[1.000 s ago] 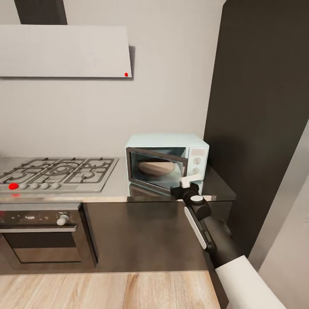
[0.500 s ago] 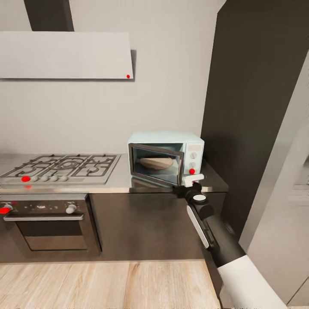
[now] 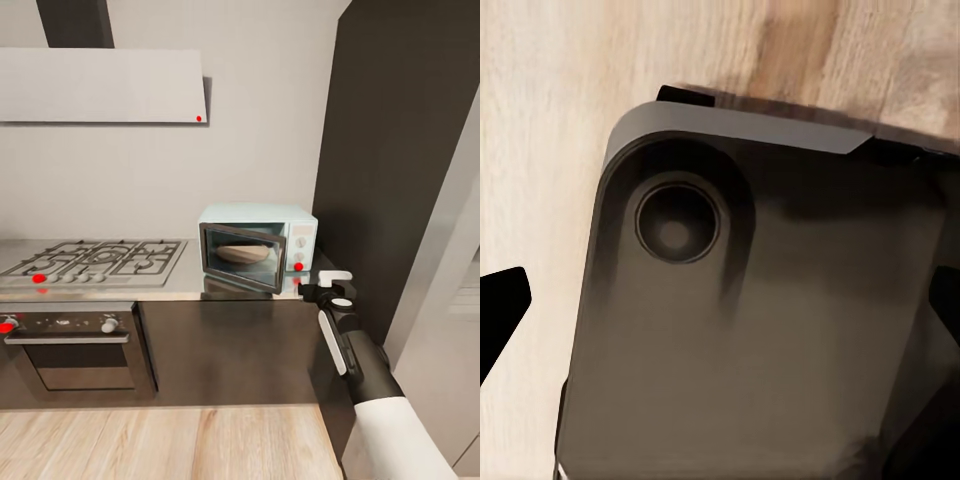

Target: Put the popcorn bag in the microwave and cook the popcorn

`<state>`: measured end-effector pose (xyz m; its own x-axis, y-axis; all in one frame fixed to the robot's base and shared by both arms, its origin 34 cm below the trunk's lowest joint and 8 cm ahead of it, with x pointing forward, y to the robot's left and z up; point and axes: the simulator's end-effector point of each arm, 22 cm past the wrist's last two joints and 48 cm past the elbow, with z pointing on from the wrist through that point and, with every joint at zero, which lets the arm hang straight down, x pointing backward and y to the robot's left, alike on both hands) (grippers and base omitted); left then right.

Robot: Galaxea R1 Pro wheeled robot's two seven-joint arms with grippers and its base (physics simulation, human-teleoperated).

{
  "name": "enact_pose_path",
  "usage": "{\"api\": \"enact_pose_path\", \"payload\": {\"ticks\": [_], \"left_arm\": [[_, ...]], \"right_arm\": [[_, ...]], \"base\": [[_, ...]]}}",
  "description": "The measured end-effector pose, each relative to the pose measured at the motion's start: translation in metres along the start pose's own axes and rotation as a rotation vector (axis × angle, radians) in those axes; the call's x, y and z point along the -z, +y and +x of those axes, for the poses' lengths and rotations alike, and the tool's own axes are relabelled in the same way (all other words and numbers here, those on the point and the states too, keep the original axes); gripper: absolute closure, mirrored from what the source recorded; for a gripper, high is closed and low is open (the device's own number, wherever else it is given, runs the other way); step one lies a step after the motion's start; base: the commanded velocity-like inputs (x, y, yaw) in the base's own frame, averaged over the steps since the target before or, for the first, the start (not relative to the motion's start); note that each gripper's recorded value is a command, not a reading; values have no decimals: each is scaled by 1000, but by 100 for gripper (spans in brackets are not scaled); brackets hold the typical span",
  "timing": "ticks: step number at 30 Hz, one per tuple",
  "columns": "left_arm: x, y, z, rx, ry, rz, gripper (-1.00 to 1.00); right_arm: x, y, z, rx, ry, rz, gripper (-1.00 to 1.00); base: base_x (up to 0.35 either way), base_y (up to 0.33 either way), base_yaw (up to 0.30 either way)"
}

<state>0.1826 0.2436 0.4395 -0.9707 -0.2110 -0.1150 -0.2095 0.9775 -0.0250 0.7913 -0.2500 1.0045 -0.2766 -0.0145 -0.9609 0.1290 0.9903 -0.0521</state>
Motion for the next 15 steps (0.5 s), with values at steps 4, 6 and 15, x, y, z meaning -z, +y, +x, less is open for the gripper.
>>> {"api": "enact_pose_path", "payload": {"ticks": [4, 6, 15], "left_arm": [[0, 0, 1, -1, 3, 0, -100], [0, 0, 2, -1, 3, 0, -100], [0, 0, 2, -1, 3, 0, -100]], "right_arm": [[0, -2, -1, -2, -1, 4, -100], [0, -2, -1, -2, -1, 4, -100], [0, 0, -1, -4, -2, -3, -100]], "base": [[307, 0, 0], [319, 0, 0], [315, 0, 0]]}}
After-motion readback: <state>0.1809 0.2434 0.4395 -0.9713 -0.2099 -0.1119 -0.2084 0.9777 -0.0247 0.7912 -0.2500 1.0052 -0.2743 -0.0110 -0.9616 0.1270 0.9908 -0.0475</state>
